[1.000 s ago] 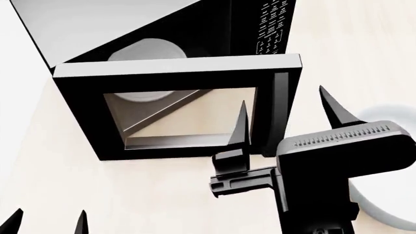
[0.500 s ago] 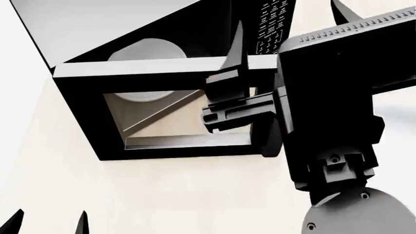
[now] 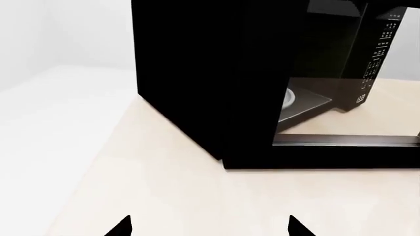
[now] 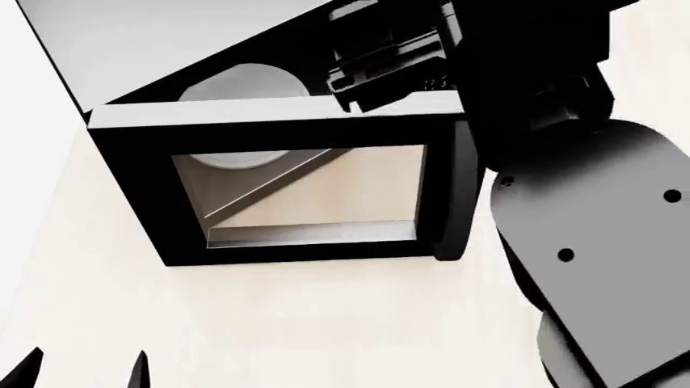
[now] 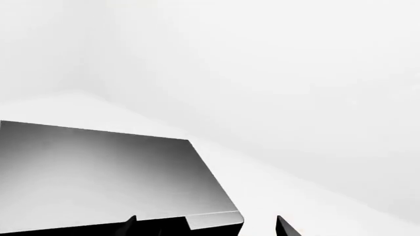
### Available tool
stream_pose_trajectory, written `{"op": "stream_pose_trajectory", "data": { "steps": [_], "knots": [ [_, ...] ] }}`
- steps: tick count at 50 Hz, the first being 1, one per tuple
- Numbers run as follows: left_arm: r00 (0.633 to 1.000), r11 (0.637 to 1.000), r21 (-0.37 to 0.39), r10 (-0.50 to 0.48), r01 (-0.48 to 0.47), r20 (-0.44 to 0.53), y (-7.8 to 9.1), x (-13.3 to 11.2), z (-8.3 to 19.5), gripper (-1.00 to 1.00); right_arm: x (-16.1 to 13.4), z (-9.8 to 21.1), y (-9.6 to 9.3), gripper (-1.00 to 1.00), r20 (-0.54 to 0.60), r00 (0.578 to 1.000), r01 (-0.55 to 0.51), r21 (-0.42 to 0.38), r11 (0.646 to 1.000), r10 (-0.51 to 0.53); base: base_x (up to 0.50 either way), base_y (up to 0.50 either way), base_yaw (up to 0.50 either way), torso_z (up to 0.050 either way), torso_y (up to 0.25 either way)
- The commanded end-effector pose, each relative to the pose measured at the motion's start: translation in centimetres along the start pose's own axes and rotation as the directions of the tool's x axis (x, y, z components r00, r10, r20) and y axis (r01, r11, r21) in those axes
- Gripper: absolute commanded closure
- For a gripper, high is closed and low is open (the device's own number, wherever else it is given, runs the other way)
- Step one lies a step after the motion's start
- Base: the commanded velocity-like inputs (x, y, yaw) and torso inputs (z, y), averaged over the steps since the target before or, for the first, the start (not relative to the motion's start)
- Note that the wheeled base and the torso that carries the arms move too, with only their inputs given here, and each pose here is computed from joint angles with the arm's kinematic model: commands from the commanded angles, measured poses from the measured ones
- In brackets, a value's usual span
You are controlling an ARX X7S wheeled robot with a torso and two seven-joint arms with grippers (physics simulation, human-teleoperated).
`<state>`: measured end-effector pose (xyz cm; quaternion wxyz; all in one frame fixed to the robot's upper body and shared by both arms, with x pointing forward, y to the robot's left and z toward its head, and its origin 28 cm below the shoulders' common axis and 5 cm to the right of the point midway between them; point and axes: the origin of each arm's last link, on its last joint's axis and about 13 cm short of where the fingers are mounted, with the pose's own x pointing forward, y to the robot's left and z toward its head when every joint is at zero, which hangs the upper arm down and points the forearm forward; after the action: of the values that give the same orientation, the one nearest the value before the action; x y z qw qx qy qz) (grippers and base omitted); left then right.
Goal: Open the microwave.
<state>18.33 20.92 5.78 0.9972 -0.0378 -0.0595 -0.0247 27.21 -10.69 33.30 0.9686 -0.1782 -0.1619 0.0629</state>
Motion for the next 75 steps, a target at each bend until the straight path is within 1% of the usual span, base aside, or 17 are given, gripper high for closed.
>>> {"op": "stream_pose_trajectory", "data": {
  "steps": [1, 2, 3, 4, 6, 7, 9, 11, 14, 15, 17, 28, 32, 38, 49, 61, 75],
  "knots": [
    [1.0, 1.0, -0.002, -0.003, 0.003, -0.004, 0.0, 0.0, -0.1, -1.0, 2.8, 1.8, -1.4, -1.0, -0.136, 0.99, -0.039, 0.044, 0.998, 0.044, 0.0, 0.0, 0.0, 0.0, 0.0],
    [1.0, 1.0, -0.001, -0.003, 0.003, -0.004, 0.0, 0.0, -0.1, -1.0, 3.0, 2.0, -1.5, -1.0, -0.104, 0.994, -0.029, 0.085, 0.996, 0.038, 0.0, 0.0, 0.0, 0.0, 0.0],
    [1.0, 1.0, -0.003, -0.003, 0.003, -0.004, 0.0, 0.0, -0.1, -1.0, 3.2, 2.0, -1.5, -1.0, -0.128, 0.991, -0.037, 0.058, 0.998, 0.045, 0.0, 0.0, 0.0, 0.0, 0.0],
    [1.0, 1.0, -0.002, -0.002, 0.002, -0.003, 0.0, 0.0, -0.1, -1.0, 3.5, 2.1, -1.4, -1.0, -0.152, 0.986, -0.053, 0.132, 0.99, 0.073, 0.0, 0.0, 0.0, 0.0, 0.0],
    [1.0, 1.0, -0.003, -0.002, 0.002, -0.003, 0.0, 0.0, -0.1, -1.0, 3.7, 2.1, -1.4, -1.0, -0.198, 0.977, -0.06, 0.086, 0.994, 0.076, 0.0, 0.0, 0.0, 0.0, 0.0],
    [1.0, 1.0, -0.004, -0.003, 0.003, -0.003, 0.0, 0.0, -0.1, -1.0, 3.9, 2.3, -1.4, -1.0, -0.207, 0.973, -0.063, 0.165, 0.984, 0.097, 0.0, 0.0, 0.0, 0.0, 0.0],
    [1.0, 1.0, -0.004, -0.003, 0.003, -0.004, 0.0, 0.0, -0.1, -1.0, 4.0, 2.4, -1.4, -1.0, -0.233, 0.966, -0.082, 0.135, 0.987, 0.112, 0.0, 0.0, 0.0, 0.0, 0.0],
    [1.0, 1.0, -0.005, -0.003, 0.003, -0.003, 0.0, 0.1, -0.1, -1.0, 4.4, 2.6, -1.4, -1.0, -0.264, 0.953, -0.109, 0.156, 0.982, 0.148, 0.0, 0.0, 0.0, 0.0, 0.0],
    [1.0, 1.0, -0.006, -0.001, 0.001, -0.002, 0.1, 0.3, -0.2, -1.0, 4.6, 2.8, -1.4, -1.0, -0.292, 0.94, -0.137, 0.158, 0.978, 0.179, 0.0, 0.0, 0.0, 0.0, 0.0],
    [1.0, 1.0, -0.007, 0.0, 0.0, -0.002, 0.1, 0.3, -0.2, -1.0, 4.7, 2.9, -1.6, -1.0, -0.295, 0.94, -0.132, 0.147, 0.98, 0.171, 0.0, 0.0, 0.0, 0.0, 0.0],
    [1.0, 1.0, -0.007, 0.0, 0.0, -0.003, 0.1, 0.4, -0.2, -1.0, 4.9, 3.1, -1.7, -1.0, -0.299, 0.937, -0.135, 0.17, 0.976, 0.181, 0.0, 0.0, 0.0, 0.0, 0.0],
    [1.0, 1.0, -0.009, 0.001, -0.001, -0.003, 0.2, 0.5, -0.4, -1.0, 5.7, 4.3, -2.0, -1.0, -0.355, 0.913, -0.132, 0.209, 0.969, 0.201, 0.0, 0.0, 0.0, 0.0, 0.0],
    [1.0, 1.0, -0.009, 0.002, -0.002, -0.003, 0.2, 0.5, -0.3, -1.0, 6.0, 4.4, -2.0, -1.0, -0.376, 0.902, -0.14, 0.207, 0.968, 0.211, 0.0, 0.0, 0.0, 0.0, 0.0],
    [1.0, 1.0, -0.01, 0.001, -0.001, -0.004, 0.2, 0.4, -0.3, -1.0, 6.7, 4.3, -2.1, -1.0, -0.407, 0.884, -0.141, 0.239, 0.961, 0.231, 0.0, 0.0, 0.0, 0.0, 0.0],
    [1.0, 1.0, -0.012, 0.001, -0.001, -0.004, 0.2, 0.4, -0.3, -1.0, 7.4, 3.6, -1.8, -1.0, -0.485, 0.833, -0.155, 0.255, 0.954, 0.265, 0.0, 0.0, 0.0, 0.0, 0.0],
    [1.0, 1.0, -0.014, 0.0, 0.0, -0.003, 0.2, 0.3, -0.2, -1.0, 8.0, 3.1, -2.0, -1.0, -0.522, 0.807, -0.147, 0.276, 0.95, 0.276, 0.0, 0.0, 0.0, 0.0, 0.0],
    [1.0, 1.0, -0.014, 0.006, -0.006, -0.001, 0.2, 0.3, -0.2, -1.0, 8.3, 1.7, -1.4, -1.0, -0.554, 0.775, -0.158, 0.297, 0.942, 0.305, 0.0, 0.0, 0.0, 0.0, 0.0]
  ]
}}
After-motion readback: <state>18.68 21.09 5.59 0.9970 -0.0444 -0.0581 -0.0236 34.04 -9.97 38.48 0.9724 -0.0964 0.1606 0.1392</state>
